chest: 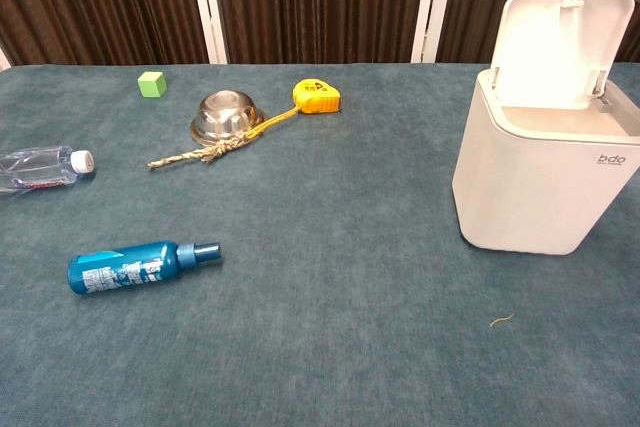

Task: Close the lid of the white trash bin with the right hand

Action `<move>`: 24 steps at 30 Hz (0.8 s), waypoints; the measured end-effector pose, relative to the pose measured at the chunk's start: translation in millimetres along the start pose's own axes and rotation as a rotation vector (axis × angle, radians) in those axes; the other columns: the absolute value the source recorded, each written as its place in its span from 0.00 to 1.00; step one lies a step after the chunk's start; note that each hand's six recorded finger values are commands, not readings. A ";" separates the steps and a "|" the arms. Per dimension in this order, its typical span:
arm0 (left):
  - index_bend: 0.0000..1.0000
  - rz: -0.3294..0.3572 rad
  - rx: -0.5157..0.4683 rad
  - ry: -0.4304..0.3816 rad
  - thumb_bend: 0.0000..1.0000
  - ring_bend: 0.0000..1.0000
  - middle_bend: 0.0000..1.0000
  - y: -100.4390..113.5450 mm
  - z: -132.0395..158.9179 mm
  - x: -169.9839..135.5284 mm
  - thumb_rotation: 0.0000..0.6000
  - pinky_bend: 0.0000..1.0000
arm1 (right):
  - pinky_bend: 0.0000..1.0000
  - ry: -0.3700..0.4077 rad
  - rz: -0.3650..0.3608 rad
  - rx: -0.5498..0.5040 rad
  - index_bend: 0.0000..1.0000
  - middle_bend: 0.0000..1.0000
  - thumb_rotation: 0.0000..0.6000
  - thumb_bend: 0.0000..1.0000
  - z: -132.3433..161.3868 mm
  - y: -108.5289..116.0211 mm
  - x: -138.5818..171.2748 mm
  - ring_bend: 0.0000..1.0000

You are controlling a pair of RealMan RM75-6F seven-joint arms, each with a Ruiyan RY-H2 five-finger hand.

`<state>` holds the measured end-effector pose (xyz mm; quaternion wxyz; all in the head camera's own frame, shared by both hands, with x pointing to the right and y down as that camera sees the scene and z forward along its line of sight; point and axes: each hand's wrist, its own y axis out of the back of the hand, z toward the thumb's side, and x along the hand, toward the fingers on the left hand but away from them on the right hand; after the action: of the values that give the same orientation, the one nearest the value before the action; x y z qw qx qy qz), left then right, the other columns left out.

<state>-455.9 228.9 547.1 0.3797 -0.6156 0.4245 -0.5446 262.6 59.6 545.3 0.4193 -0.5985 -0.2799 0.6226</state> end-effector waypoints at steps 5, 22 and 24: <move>0.30 0.001 0.000 0.002 0.46 0.09 0.17 0.0 -0.3 0.3 1.00 0.24 | 0.96 -0.007 0.015 -0.010 0.37 0.82 1.00 0.85 -1.9 -2.1 -8.7 0.87; 0.30 -0.001 0.000 -0.002 0.46 0.09 0.17 -0.5 0.7 0.7 1.00 0.24 | 0.96 -0.032 0.133 0.023 0.45 0.82 1.00 0.85 -8.1 -16.5 4.5 0.87; 0.30 -0.001 -0.001 -0.002 0.46 0.09 0.17 -0.6 0.7 0.8 1.00 0.24 | 0.96 -0.033 0.146 0.028 0.46 0.82 1.00 0.85 -7.9 -17.7 8.0 0.87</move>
<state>-455.1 228.3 547.9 0.3796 -0.6163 0.4242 -0.5441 274.2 73.9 555.2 0.3763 -0.6011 -0.2337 0.6652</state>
